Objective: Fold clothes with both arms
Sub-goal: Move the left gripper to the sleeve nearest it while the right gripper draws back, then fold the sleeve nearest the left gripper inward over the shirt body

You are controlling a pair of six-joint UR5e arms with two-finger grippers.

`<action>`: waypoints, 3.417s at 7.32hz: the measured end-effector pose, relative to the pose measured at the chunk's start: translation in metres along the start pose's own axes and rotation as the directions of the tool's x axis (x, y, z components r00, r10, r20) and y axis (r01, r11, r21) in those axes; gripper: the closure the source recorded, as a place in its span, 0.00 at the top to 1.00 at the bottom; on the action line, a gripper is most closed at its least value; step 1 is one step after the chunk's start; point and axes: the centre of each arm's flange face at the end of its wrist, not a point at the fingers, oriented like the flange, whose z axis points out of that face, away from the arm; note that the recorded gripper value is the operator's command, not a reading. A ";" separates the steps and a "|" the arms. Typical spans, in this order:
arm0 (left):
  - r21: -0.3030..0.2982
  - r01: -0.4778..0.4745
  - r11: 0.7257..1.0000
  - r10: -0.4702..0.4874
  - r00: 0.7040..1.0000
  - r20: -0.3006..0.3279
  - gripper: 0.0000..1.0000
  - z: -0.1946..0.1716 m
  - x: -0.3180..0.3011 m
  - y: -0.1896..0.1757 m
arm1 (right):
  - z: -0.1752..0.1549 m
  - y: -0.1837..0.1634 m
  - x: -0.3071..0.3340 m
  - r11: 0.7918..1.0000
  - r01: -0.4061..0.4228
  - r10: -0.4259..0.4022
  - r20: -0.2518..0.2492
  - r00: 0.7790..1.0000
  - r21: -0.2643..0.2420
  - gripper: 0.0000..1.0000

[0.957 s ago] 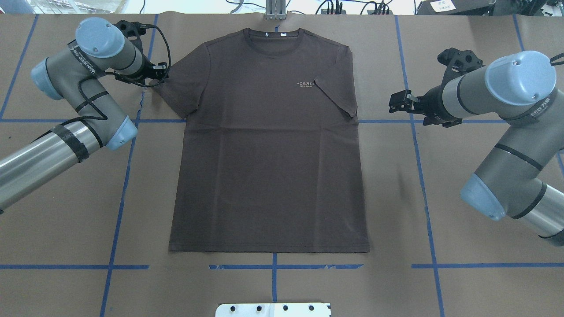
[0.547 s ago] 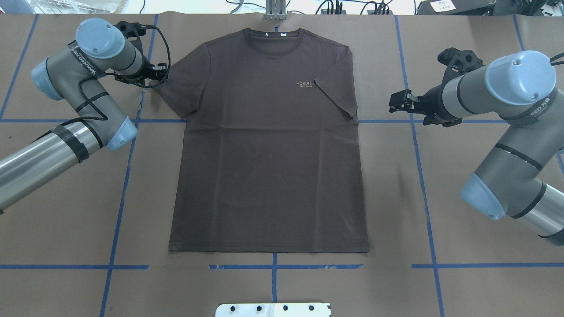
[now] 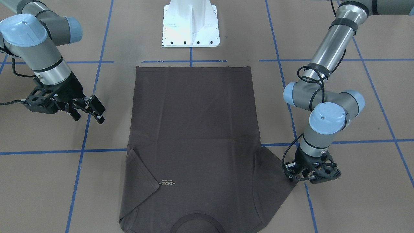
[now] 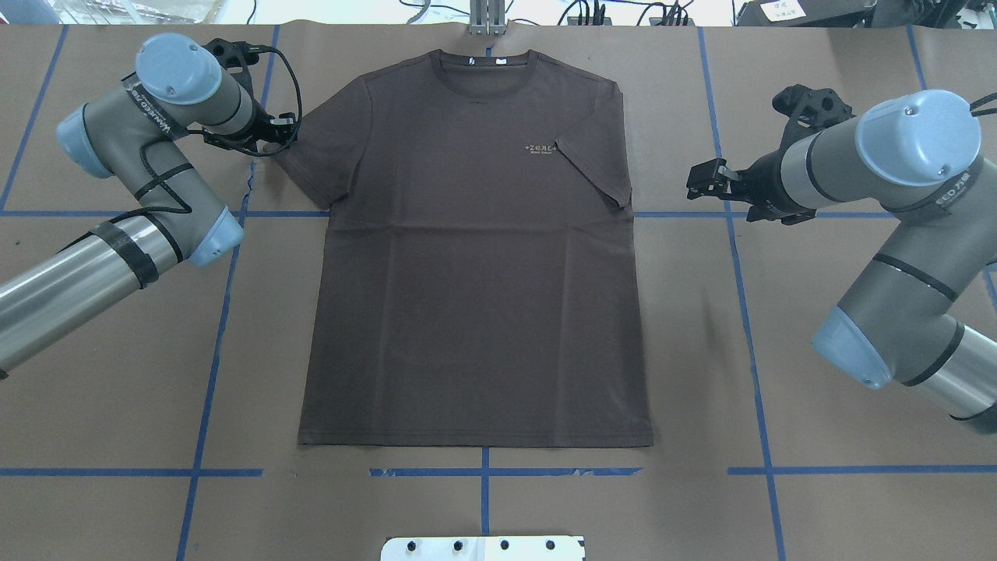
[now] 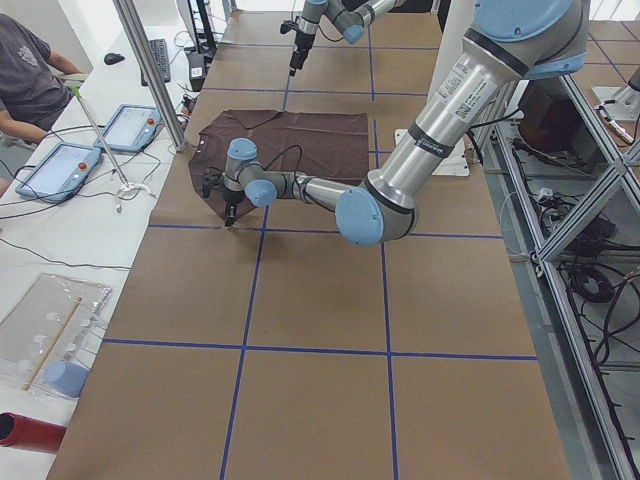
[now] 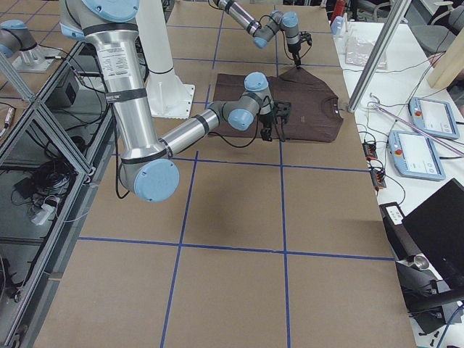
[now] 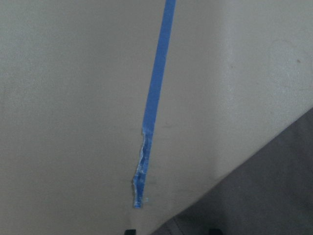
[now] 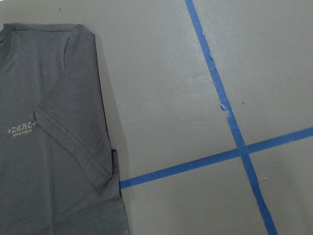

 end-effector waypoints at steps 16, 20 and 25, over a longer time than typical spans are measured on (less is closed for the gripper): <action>-0.070 0.169 0.983 -0.178 0.972 -0.154 0.00 -0.055 0.118 0.016 | -0.004 -0.003 0.003 1.000 -0.006 0.006 0.002 1.000 0.000 1.00; -0.056 0.198 0.979 -0.205 0.968 -0.148 0.00 -0.044 0.147 0.010 | -0.001 -0.003 0.007 1.000 -0.009 0.009 -0.007 1.000 -0.004 1.00; -0.013 0.227 0.974 -0.226 0.960 -0.167 0.64 -0.037 0.152 0.003 | -0.001 -0.003 0.005 1.000 -0.007 0.007 -0.004 1.000 -0.004 1.00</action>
